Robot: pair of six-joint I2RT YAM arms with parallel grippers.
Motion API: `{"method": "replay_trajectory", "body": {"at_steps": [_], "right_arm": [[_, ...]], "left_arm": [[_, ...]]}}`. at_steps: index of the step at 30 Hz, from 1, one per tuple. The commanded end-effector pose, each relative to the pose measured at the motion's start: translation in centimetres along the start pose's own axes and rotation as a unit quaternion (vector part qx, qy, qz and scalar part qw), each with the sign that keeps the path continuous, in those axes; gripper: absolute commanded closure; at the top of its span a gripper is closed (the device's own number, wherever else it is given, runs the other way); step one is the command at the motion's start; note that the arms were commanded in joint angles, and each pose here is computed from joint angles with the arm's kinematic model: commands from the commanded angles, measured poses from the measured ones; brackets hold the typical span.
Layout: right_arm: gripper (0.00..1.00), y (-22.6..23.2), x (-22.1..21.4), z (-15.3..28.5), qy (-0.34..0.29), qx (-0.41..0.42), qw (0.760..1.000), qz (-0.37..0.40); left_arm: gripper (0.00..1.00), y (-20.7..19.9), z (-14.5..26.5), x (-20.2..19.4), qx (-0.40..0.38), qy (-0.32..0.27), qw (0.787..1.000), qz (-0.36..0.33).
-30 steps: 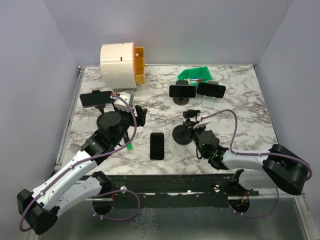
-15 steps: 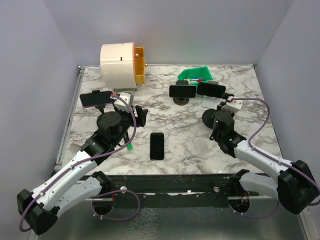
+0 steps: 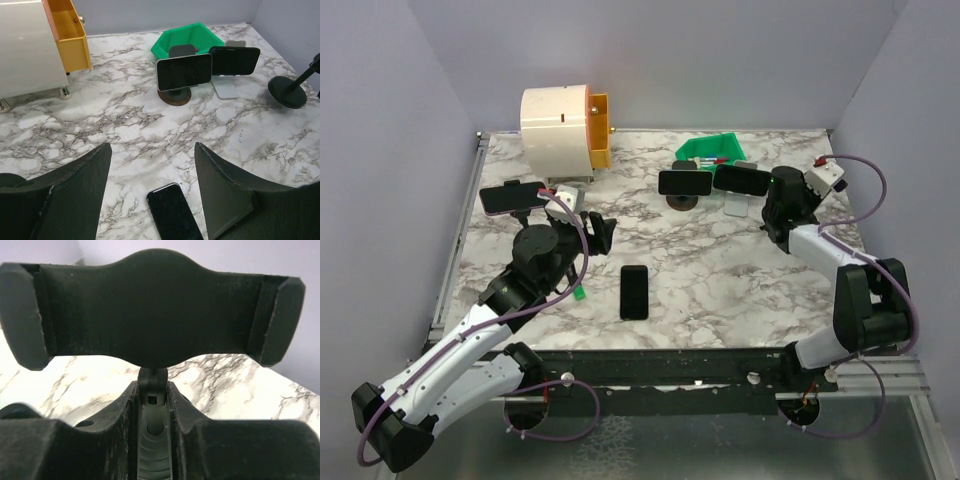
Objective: Remove the phone from the phone stand
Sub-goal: Place the phone stand at the center of the board.
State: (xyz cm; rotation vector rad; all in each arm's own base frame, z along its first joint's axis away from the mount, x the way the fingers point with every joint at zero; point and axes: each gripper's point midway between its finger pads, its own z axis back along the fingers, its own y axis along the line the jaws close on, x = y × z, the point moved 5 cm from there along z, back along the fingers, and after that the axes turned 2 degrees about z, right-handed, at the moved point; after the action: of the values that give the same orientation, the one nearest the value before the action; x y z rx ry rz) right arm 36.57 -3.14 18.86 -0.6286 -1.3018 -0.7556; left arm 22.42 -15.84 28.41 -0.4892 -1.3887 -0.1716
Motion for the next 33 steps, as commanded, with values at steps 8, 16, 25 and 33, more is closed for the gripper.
{"method": "replay_trajectory", "body": {"at_steps": [8, 16, 25, 33], "right_arm": [[1.00, -2.0, -1.8, -4.6, 0.025, -0.049, 0.998, 0.015], [0.79, -1.7, -3.4, -4.6, 0.064, -0.019, 0.998, 0.022], [0.29, -2.8, -4.1, -3.6, 0.082, -0.011, 0.996, 0.019], [0.16, -3.9, -2.8, -1.0, 0.125, 0.011, 0.992, -0.031]], "left_arm": [[0.32, -0.7, 0.2, 0.1, -0.022, -0.006, 1.000, 0.010], [0.32, -0.9, 0.3, 0.1, -0.029, -0.005, 0.999, 0.013], [0.32, -1.1, 0.6, 0.4, -0.034, -0.009, 0.999, 0.016], [0.32, -1.4, 0.9, 0.5, -0.041, -0.012, 0.999, 0.016]]}}
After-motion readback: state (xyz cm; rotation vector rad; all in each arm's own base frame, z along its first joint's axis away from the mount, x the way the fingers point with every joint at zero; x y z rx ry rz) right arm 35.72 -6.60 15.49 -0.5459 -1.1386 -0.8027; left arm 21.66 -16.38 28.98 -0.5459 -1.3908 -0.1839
